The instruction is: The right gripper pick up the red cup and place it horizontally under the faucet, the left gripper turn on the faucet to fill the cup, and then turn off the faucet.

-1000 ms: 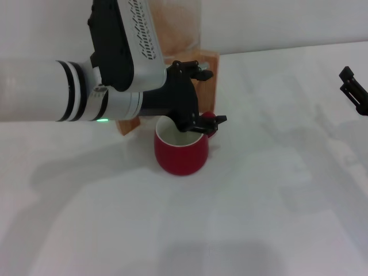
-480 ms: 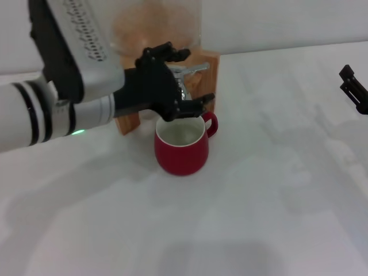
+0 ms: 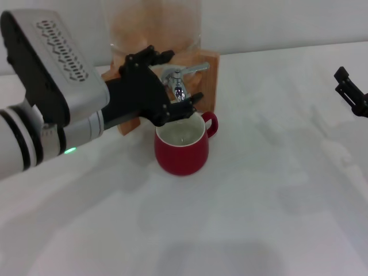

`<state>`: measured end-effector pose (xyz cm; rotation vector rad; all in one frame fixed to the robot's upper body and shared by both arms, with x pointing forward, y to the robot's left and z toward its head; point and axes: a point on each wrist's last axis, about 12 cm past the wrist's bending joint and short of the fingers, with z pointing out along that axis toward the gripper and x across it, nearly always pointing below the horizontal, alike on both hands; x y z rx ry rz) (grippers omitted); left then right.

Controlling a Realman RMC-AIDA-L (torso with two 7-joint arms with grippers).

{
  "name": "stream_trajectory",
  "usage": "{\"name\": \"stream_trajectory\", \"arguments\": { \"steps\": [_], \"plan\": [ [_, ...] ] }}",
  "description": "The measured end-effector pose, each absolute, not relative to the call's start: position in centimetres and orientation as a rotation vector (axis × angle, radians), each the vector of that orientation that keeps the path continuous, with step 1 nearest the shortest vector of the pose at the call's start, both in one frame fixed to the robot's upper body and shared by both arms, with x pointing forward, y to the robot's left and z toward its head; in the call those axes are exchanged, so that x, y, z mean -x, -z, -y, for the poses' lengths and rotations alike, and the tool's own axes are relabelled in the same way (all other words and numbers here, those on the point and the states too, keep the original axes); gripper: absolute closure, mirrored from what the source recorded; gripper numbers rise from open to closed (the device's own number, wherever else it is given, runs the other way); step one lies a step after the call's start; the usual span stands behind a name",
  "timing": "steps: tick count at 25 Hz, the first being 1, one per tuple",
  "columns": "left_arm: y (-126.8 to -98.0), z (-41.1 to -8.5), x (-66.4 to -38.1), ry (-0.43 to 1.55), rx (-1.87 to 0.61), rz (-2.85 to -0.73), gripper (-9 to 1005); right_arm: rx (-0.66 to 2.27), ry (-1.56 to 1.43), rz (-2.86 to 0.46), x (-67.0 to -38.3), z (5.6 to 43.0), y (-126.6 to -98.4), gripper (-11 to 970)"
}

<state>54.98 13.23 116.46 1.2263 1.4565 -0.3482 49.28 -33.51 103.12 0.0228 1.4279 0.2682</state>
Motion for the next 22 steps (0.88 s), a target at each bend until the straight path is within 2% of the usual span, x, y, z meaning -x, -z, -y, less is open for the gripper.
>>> {"name": "stream_trajectory", "arguments": {
  "steps": [8, 22],
  "plan": [
    [-115.0, -14.7, -53.0, 0.288, -1.089, -1.512, 121, -0.022, -0.267, -1.435, -49.1, 33.5, -103.0, 114],
    [-113.6, -19.4, -50.8, 0.293, -0.658, -1.526, 121, -0.017, -0.267, -1.436, -49.2, 33.6, -103.0, 114]
  ]
}}
